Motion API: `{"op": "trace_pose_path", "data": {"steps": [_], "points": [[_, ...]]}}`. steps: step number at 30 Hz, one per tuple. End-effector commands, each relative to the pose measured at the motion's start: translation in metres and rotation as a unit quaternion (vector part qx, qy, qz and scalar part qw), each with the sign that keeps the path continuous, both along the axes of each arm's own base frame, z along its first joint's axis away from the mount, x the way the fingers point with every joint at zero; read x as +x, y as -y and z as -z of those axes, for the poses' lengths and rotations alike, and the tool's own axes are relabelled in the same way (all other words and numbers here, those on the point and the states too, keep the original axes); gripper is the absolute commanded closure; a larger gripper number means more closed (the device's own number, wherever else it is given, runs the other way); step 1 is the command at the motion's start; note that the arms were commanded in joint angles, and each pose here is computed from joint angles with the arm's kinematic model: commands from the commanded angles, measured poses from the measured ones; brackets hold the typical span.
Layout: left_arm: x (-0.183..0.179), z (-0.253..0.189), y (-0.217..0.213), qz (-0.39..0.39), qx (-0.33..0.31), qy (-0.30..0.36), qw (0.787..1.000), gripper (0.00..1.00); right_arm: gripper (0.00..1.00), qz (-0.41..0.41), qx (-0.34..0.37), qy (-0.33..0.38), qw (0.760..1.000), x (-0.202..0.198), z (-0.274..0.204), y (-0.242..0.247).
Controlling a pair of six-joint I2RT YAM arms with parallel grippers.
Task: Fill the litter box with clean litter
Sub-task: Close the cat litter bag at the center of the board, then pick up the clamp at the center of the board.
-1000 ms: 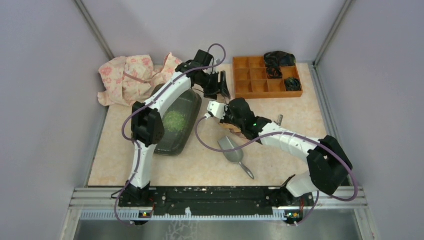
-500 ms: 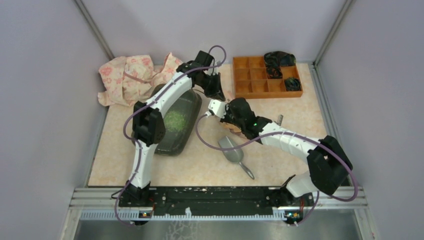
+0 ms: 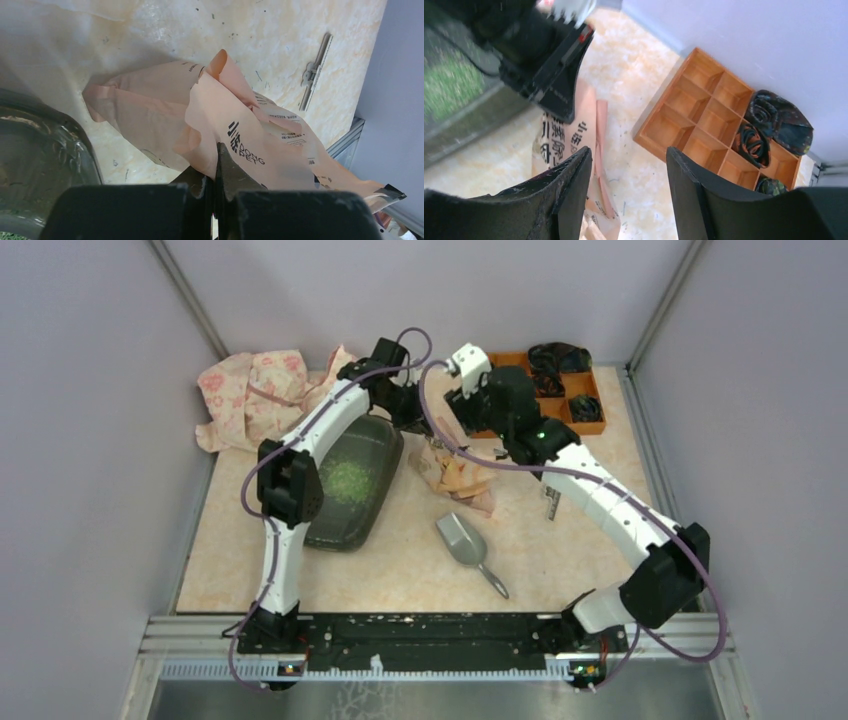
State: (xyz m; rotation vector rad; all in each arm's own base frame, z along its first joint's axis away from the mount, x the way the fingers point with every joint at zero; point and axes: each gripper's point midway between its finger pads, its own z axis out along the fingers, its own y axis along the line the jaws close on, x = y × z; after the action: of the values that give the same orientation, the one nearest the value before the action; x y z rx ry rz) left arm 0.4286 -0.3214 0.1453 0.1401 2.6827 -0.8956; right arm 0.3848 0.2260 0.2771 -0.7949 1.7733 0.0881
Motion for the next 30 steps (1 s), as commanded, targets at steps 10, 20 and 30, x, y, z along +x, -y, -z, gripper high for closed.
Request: {"op": "trace_pose_path", "data": {"steps": [10, 20, 30], "points": [[0.010, -0.034, -0.017, 0.005, -0.022, 0.032, 0.999, 1.00, 0.45, 0.343, 0.085, -0.129, 0.927, -0.041, 0.007, 0.113], [0.010, -0.034, -0.017, 0.020, -0.043, 0.034, 0.998, 1.00, 0.82, 0.484, 0.018, -0.252, 0.837, -0.067, 0.134, 0.148], [0.008, -0.019, -0.017, 0.028, -0.057, 0.021, 0.998, 1.00, 0.85, 0.515, -0.051, -0.325, 0.791, -0.058, 0.201, 0.170]]}}
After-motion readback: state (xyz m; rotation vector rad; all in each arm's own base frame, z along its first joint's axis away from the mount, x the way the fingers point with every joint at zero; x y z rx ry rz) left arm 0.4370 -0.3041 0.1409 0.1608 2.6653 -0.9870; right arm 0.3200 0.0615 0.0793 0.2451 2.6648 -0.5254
